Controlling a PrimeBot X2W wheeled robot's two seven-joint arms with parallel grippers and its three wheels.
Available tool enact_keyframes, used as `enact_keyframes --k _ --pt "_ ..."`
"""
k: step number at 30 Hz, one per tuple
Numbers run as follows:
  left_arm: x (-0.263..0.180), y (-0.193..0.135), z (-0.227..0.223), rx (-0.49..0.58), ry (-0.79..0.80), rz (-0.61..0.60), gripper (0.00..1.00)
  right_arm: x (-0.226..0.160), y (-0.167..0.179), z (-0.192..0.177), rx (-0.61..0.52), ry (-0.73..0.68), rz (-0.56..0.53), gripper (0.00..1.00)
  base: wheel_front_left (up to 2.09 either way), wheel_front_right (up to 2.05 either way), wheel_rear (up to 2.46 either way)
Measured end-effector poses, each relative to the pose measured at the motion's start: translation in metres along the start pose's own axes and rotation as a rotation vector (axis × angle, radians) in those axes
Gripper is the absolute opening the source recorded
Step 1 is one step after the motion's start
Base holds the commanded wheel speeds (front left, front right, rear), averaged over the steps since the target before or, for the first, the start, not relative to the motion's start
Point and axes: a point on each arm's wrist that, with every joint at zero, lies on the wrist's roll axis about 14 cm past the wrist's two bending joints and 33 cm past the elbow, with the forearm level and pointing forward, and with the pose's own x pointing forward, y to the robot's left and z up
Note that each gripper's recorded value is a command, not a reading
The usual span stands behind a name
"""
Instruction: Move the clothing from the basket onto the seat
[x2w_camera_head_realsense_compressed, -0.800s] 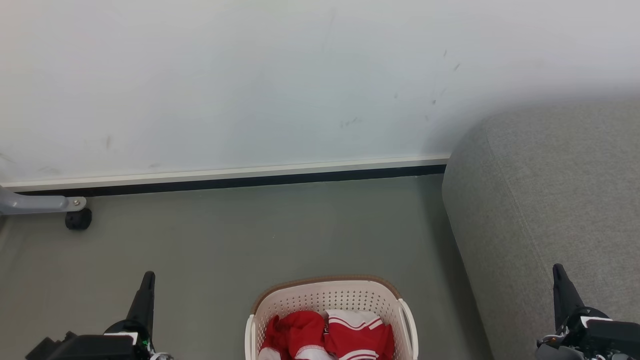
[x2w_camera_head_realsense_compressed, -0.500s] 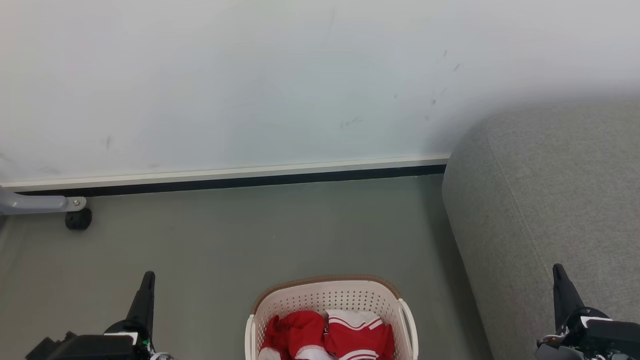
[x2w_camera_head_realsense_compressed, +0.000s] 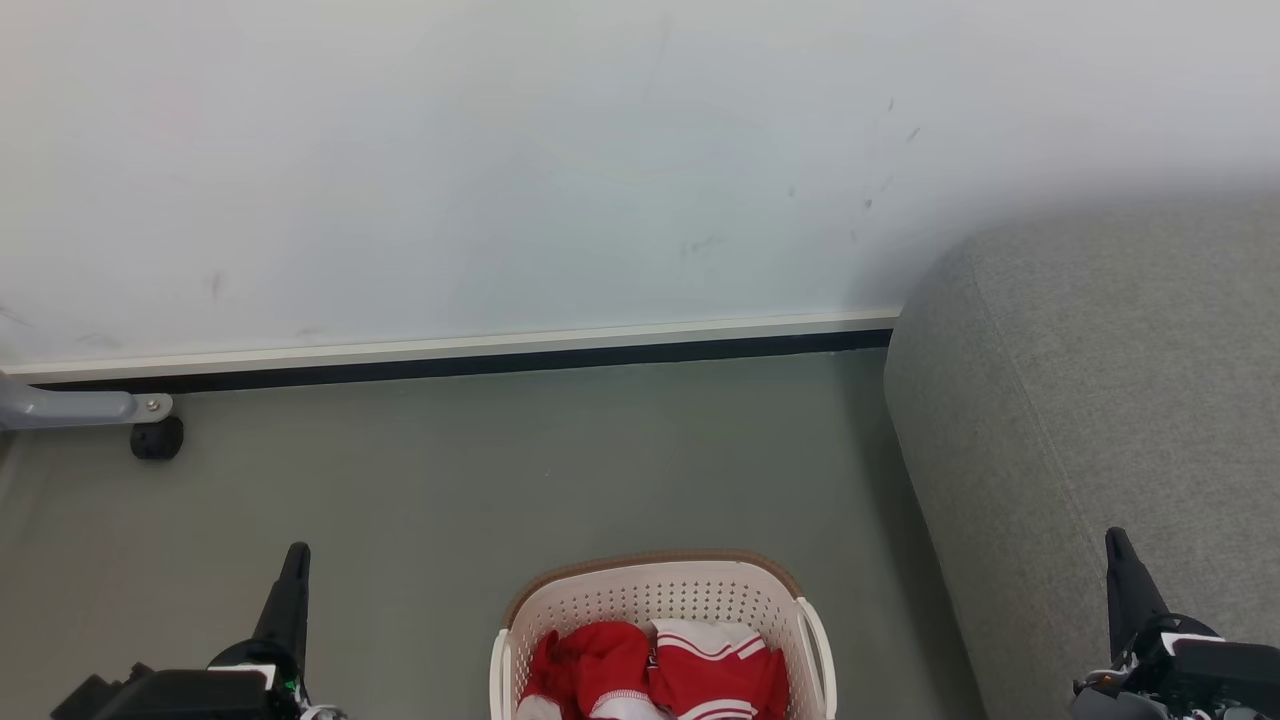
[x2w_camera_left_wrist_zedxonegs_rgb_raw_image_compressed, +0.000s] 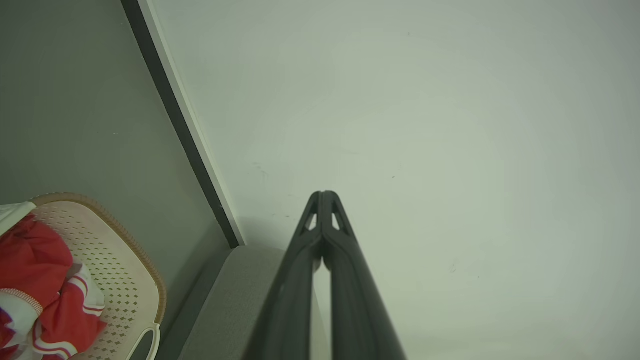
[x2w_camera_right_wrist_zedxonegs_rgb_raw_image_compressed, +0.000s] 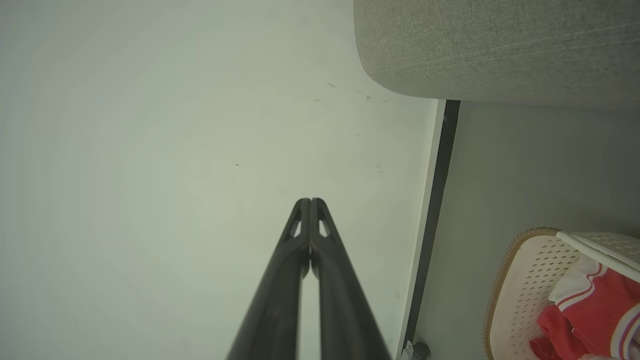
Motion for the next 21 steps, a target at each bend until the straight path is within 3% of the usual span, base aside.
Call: enact_keyframes --k 21 --pt "0.0 0.0 0.0 0.0 0.0 0.0 0.0 0.0 0.0 0.0 0.0 0.0 0.0 0.0 0.0 0.0 0.0"
